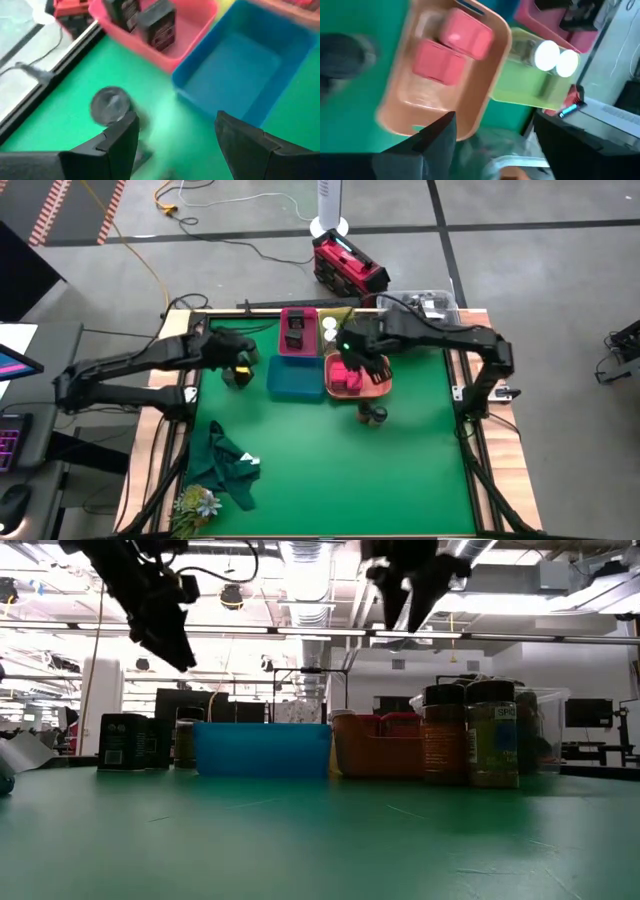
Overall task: Sort spices by type
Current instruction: Put the bottom black seasoning can into the red bin
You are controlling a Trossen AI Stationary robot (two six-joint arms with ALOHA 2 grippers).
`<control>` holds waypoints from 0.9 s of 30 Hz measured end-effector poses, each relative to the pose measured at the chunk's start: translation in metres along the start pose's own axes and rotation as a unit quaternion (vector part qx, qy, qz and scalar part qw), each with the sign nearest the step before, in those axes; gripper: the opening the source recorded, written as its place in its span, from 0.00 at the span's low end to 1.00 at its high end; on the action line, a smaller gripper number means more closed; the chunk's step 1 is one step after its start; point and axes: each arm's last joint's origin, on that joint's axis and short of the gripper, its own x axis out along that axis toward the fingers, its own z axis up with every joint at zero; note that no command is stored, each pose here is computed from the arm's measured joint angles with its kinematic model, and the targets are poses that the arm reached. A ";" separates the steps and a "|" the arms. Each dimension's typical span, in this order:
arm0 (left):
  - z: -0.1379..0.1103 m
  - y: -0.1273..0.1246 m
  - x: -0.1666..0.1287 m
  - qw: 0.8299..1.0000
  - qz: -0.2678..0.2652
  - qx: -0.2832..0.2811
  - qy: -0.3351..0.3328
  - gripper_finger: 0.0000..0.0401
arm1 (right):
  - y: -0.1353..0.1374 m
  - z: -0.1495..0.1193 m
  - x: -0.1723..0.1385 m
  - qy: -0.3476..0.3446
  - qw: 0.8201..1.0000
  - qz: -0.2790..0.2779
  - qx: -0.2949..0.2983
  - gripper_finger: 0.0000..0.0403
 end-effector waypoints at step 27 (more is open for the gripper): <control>-0.023 -0.017 0.004 0.950 -0.051 0.238 0.195 0.62 | 0.138 -0.056 -0.022 -0.222 0.902 -0.098 0.357 0.68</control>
